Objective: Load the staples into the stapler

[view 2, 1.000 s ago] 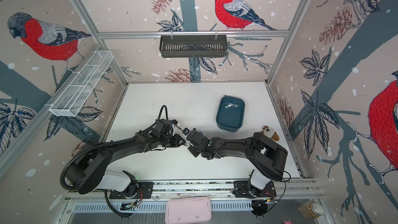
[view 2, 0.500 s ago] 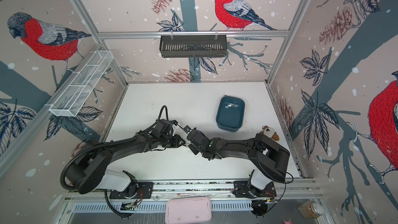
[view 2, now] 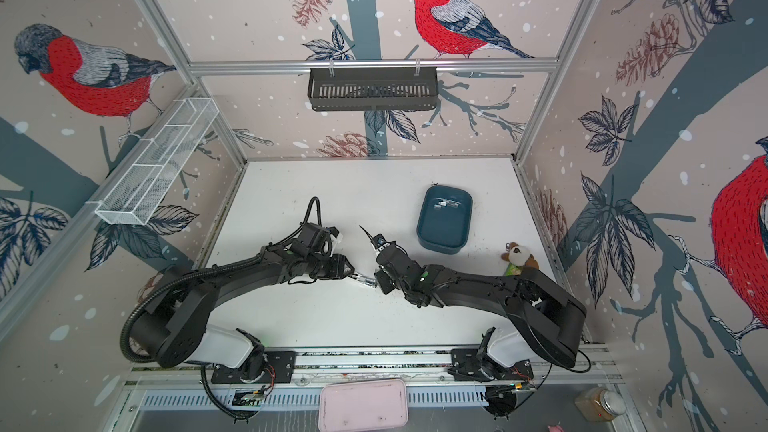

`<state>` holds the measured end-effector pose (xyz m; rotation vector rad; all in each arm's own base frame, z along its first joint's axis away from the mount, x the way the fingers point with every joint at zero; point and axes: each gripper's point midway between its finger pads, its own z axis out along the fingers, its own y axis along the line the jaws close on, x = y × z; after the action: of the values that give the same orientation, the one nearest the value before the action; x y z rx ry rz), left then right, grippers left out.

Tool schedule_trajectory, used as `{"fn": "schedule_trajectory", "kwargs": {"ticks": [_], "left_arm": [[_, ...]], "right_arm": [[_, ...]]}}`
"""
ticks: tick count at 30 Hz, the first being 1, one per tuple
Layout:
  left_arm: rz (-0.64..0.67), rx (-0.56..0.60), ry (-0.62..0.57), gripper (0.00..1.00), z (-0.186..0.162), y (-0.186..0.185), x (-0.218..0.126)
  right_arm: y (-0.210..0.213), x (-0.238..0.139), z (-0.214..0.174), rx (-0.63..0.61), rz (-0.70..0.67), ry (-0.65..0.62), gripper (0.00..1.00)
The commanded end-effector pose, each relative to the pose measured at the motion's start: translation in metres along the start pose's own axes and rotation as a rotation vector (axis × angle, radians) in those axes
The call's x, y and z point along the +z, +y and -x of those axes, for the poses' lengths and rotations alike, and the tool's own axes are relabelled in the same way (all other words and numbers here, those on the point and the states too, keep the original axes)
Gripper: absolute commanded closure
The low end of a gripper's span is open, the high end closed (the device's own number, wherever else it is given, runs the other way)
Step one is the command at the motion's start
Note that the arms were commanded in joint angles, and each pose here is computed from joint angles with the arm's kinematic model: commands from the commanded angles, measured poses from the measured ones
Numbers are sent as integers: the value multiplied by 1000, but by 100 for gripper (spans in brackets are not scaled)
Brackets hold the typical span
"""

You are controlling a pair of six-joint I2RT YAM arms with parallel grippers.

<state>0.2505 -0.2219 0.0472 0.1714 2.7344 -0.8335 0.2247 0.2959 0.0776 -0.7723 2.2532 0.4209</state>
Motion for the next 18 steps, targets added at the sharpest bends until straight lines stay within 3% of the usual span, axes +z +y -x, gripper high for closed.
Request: {"fn": "schedule_trajectory", "kwargs": {"ticks": [1, 7, 18], "left_arm": [[42, 1, -16, 47, 6, 4, -8], [-13, 4, -88, 20, 17, -15, -31], [-80, 6, -163, 4, 6, -24, -56]], "right_arm": [[7, -3, -1, 43, 50, -1, 91], [17, 10, -12, 47, 101, 38, 91], [28, 30, -24, 7, 126, 82, 91]]}}
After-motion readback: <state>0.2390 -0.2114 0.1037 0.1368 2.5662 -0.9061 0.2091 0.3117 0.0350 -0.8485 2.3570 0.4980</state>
